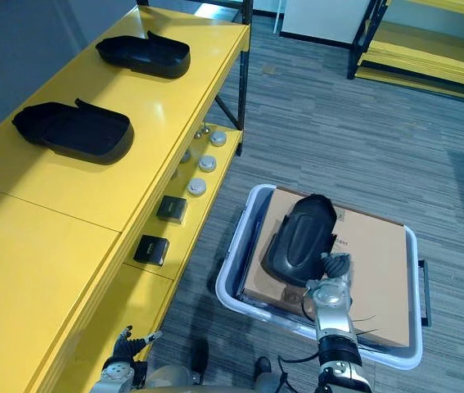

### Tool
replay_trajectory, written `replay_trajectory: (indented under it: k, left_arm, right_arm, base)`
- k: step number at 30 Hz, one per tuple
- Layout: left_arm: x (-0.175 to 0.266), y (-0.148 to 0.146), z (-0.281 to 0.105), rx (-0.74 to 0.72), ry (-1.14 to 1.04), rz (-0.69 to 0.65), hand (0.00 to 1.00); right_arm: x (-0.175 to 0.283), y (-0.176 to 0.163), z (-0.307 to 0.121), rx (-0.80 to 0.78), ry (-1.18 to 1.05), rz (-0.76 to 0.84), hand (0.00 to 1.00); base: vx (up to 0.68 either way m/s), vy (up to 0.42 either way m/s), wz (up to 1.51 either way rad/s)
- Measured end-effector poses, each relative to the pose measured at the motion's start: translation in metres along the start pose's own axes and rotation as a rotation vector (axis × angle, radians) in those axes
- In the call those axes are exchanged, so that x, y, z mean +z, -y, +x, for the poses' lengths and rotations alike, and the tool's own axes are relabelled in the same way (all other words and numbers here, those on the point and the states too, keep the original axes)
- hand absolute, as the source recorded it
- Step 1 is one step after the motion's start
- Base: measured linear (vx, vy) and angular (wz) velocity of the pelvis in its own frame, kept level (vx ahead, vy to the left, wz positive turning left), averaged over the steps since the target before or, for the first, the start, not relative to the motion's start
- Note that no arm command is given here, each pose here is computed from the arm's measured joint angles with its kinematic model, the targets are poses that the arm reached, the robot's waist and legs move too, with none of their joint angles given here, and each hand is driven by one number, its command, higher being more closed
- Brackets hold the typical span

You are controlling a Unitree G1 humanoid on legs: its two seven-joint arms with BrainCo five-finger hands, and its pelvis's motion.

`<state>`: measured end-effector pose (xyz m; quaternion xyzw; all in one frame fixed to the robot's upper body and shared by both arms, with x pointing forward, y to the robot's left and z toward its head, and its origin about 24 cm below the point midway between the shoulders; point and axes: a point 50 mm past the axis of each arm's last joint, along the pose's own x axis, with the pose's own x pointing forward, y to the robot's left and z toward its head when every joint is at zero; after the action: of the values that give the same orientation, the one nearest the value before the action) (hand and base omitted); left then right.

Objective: Walk over and take plastic housings, then place them on the shelf

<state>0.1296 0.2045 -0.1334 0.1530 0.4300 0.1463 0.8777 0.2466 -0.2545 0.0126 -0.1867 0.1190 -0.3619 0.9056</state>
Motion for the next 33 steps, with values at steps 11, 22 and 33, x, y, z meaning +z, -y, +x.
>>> replay_trajectory:
  k: [11,22,33]
  left_arm:
    - [0.092,0.007,-0.035,-0.017,0.446,-0.137,0.0]
    - [0.202,0.001,-0.124,-0.078,1.093,-0.284,0.0]
    - [0.218,0.037,-0.152,-0.31,1.228,-0.205,0.0]
  right_arm:
    - [0.064,0.027,-0.023,-0.134,0.346,0.018,1.0]
    - [0.118,0.016,-0.06,-0.094,0.657,0.066,1.0]
    - [0.139,-0.009,-0.095,0.061,0.795,0.185,1.0]
  base:
    - [-0.03,-0.001,-0.03]
    - [0.0,0.01,-0.02]
    - [-0.04,0.019,-0.11]
